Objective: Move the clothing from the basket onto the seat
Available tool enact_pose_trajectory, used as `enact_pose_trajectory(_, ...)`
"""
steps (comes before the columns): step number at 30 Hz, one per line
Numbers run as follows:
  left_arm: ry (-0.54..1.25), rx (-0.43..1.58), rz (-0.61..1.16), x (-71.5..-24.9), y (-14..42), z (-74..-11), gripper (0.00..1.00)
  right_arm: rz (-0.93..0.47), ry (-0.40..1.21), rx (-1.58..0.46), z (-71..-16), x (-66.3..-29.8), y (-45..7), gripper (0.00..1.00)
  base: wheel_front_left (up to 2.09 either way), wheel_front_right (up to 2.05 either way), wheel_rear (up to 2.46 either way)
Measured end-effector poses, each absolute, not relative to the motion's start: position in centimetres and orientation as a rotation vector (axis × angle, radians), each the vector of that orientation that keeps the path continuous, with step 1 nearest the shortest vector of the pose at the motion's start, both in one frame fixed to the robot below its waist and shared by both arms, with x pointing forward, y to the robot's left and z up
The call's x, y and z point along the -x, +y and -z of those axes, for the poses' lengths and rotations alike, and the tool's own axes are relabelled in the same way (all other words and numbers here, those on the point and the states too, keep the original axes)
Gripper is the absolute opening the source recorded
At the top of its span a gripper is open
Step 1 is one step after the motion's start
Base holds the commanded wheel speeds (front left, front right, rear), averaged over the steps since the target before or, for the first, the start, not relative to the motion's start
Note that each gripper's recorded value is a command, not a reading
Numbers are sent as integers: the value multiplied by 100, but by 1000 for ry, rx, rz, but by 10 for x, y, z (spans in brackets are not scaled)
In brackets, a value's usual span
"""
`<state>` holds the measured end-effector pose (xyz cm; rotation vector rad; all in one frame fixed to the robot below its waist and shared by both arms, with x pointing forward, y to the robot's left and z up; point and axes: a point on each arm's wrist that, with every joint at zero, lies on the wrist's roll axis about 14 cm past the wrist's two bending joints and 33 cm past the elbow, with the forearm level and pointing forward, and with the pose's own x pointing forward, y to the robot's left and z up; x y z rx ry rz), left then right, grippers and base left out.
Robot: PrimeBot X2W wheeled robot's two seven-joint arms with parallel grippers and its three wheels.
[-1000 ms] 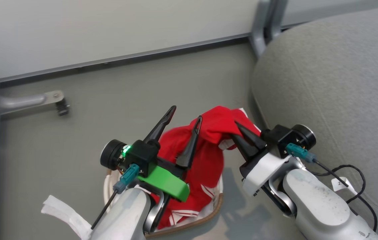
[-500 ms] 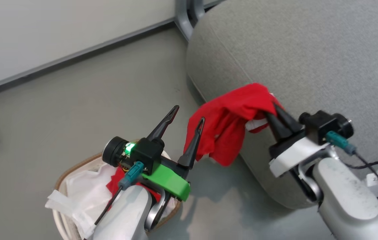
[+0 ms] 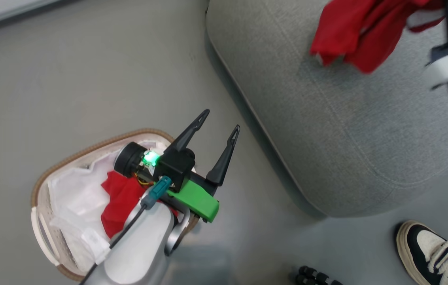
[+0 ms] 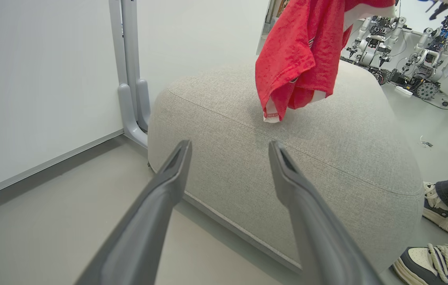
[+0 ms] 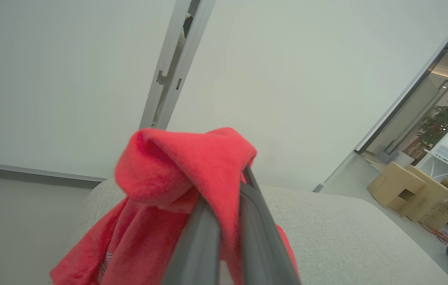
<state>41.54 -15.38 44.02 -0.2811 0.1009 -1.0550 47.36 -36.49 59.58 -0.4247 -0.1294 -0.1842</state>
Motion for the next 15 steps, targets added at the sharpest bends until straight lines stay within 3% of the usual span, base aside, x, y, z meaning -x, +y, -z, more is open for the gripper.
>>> enact_pose_trajectory(7,154,285,1019,-438,-142,-402,100,323,-63,482,-585,-509,-419,0,0,0,0)
enact_pose_trajectory(15,215,303,957,-450,-123,-370,100,382,121,438,-498,-520,-432,0,0,0,0)
